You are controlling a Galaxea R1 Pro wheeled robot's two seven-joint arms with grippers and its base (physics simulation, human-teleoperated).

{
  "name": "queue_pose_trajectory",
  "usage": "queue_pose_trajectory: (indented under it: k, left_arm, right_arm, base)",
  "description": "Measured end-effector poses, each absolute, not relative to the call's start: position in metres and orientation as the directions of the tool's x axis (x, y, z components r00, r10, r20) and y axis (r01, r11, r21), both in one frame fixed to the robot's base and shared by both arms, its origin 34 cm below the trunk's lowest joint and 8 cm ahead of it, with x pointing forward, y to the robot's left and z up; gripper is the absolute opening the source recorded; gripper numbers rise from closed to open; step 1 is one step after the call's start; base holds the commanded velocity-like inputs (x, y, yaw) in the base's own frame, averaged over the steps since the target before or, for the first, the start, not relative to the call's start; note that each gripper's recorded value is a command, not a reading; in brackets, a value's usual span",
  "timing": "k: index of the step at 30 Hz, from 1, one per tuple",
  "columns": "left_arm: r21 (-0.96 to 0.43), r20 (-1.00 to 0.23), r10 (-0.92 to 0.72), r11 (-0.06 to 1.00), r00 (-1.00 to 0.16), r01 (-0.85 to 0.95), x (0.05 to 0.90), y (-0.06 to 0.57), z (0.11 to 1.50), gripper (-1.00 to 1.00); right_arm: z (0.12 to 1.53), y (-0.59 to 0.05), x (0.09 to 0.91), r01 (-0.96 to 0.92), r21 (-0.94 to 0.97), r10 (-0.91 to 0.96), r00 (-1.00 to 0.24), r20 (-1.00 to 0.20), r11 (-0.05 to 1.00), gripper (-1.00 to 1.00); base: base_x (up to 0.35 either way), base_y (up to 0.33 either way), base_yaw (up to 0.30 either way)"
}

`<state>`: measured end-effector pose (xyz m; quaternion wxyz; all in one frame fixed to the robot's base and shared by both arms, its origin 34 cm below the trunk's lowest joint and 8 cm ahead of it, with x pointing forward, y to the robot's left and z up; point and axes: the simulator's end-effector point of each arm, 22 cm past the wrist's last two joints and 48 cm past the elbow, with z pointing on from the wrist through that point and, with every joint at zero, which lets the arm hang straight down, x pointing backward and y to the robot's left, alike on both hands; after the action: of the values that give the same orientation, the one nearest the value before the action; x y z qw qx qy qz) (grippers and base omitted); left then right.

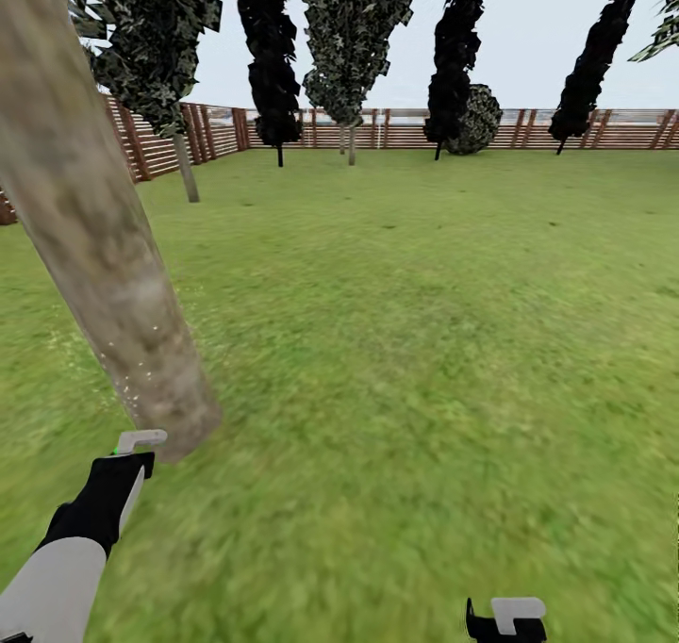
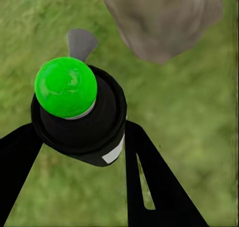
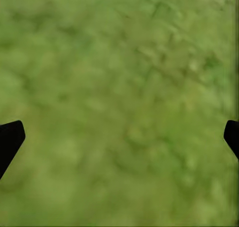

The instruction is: In the garden, pick up the pesticide atomizer on the floor and spray pesticide onto both trees until each tree trunk is fully covered.

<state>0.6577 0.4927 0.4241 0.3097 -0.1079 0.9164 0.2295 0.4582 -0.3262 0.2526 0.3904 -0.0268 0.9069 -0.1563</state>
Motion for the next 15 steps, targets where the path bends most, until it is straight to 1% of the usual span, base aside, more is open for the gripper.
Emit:
queue_pose_trajectory:
  k: [4, 13, 15]
  left_arm:
    - [0.354, -0.617, -0.055, 0.872, -0.785, -0.34, 0.6577, 0.4926, 0.4241, -1.0]
    - [0.354, -0.617, -0.055, 0.872, -0.785, -0.339, 0.6578, 0.4926, 0.4241, -1.0]
    - [0.354, -0.617, -0.055, 0.872, -0.785, -0.34, 0.6578, 0.4926, 0.4241, -1.0]
  right_arm:
    - [0.2526, -0.3263, 0.4582, 0.073, -0.305, -0.171, -0.694, -0.7, 0.95, 1.0]
    - [0.2525, -0.3257, 0.4582, 0.073, -0.304, -0.17, -0.694, -0.7, 0.95, 1.0]
    - [0.2525, -0.3254, 0.4582, 0.073, -0.303, -0.17, -0.694, -0.7, 0.95, 1.0]
  base:
    - [0.151, -0.233, 0.119]
    - [0.143, -0.24, 0.271]
    - [0.142, -0.24, 0.132]
